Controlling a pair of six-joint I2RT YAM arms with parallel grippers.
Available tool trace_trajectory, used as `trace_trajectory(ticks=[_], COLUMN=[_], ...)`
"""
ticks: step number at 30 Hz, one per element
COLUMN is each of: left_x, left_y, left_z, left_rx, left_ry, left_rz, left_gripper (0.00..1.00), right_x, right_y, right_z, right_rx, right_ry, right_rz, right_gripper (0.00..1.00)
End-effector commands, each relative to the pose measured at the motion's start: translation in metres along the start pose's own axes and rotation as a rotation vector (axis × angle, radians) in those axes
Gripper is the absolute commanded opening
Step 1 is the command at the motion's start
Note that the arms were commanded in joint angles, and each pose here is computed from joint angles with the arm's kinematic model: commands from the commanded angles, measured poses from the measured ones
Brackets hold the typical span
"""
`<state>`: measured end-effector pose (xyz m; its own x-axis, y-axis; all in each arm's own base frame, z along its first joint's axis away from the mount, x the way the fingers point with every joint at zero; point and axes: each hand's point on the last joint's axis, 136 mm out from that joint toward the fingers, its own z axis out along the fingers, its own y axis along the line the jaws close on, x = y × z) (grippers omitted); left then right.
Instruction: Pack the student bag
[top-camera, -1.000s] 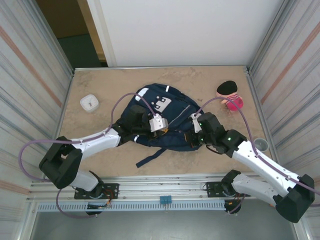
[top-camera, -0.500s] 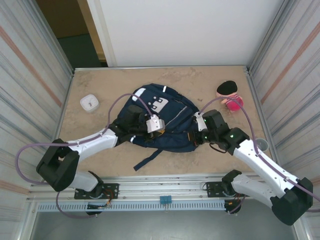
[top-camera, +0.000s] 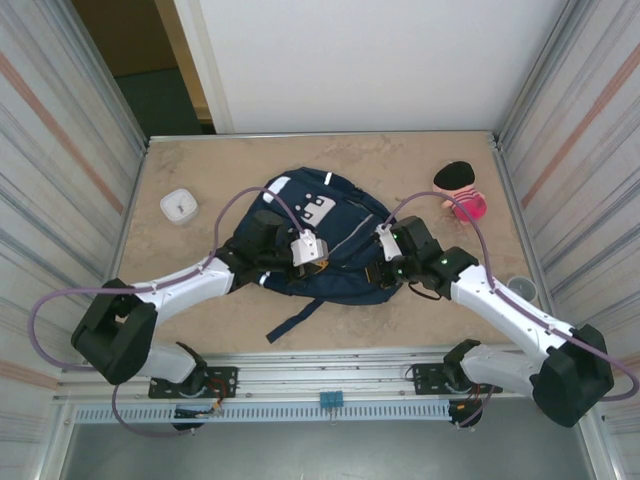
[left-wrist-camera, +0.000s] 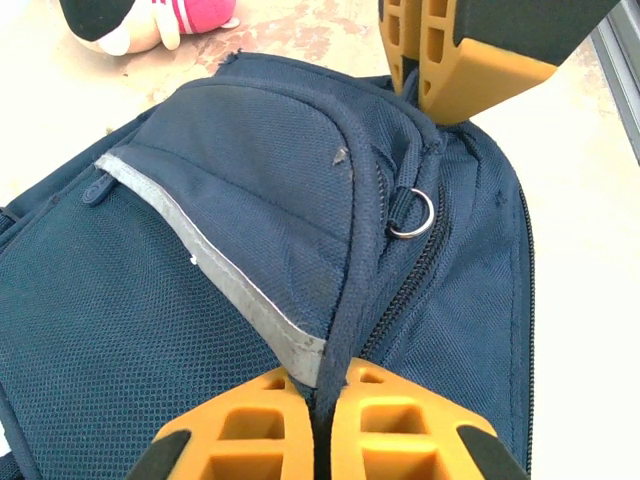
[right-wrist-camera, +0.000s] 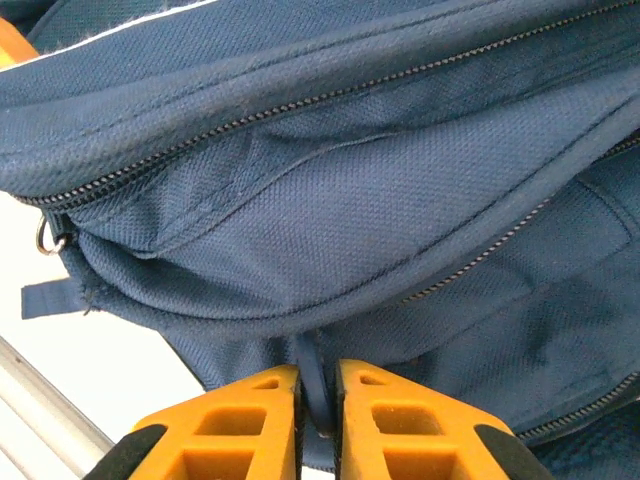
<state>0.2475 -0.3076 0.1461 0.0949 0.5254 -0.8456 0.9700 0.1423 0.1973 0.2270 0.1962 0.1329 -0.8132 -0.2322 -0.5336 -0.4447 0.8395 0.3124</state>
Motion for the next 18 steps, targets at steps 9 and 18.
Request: trace_trajectory(ticks=[9,18], left_x=[-0.035,-0.015], left_y=[-0.009,-0.006], left_z=[-0.021,-0.023], left_rx=[0.023,-0.02], left_ry=[-0.119,-0.077], left_rz=[0.067,0.032], left_gripper=[0.0,0.0], right_x=[-0.017,-0.023], right_y=[0.006,-0.036], right_z=[0.012,-0.008], right_rx=[-0.052,0.088], right_ry=[-0.031,-0.109], right_rz=[-0.028,0.084], right_gripper=[0.24,0.0])
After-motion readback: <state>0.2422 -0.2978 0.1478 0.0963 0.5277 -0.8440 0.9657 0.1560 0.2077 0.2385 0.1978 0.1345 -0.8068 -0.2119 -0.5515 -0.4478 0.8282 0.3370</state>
